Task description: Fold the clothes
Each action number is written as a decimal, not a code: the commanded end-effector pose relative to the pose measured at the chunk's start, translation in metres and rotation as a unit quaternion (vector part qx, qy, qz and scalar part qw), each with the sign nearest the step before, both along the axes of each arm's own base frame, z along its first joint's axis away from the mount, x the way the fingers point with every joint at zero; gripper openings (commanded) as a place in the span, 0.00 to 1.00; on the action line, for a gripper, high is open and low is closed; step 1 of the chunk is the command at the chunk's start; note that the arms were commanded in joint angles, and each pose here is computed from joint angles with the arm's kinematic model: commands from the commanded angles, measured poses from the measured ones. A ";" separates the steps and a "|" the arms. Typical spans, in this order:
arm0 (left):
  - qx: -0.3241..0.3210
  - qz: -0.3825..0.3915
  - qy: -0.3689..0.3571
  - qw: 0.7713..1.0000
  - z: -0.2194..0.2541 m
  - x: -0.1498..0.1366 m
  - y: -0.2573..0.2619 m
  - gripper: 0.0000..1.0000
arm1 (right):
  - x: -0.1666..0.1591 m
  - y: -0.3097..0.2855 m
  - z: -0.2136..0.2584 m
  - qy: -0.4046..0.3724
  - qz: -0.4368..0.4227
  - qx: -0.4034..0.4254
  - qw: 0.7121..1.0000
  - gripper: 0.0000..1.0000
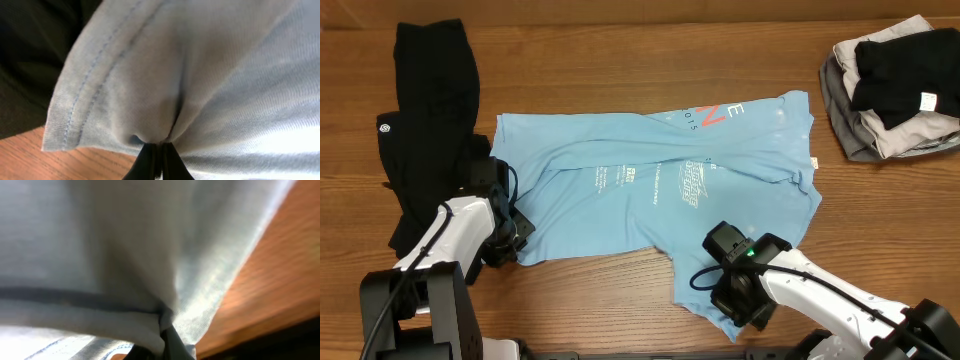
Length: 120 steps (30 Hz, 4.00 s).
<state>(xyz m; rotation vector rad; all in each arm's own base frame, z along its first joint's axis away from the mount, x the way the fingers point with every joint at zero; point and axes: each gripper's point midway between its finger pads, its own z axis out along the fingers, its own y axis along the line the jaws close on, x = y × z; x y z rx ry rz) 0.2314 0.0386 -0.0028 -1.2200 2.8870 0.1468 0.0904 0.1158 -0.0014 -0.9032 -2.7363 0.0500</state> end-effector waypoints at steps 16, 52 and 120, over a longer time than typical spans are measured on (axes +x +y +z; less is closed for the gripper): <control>-0.019 -0.109 -0.004 0.994 0.059 0.034 -0.003 0.04 | 0.089 -0.030 0.123 -0.148 0.052 -0.007 0.988 0.04; -0.029 -0.104 -0.188 0.976 0.075 0.152 0.003 0.04 | 0.300 -0.103 0.135 -0.380 0.067 0.054 0.921 0.04; 0.012 -0.348 -0.074 0.934 0.035 0.214 0.028 0.92 | 0.310 -0.105 0.156 -0.328 0.105 0.055 0.937 1.00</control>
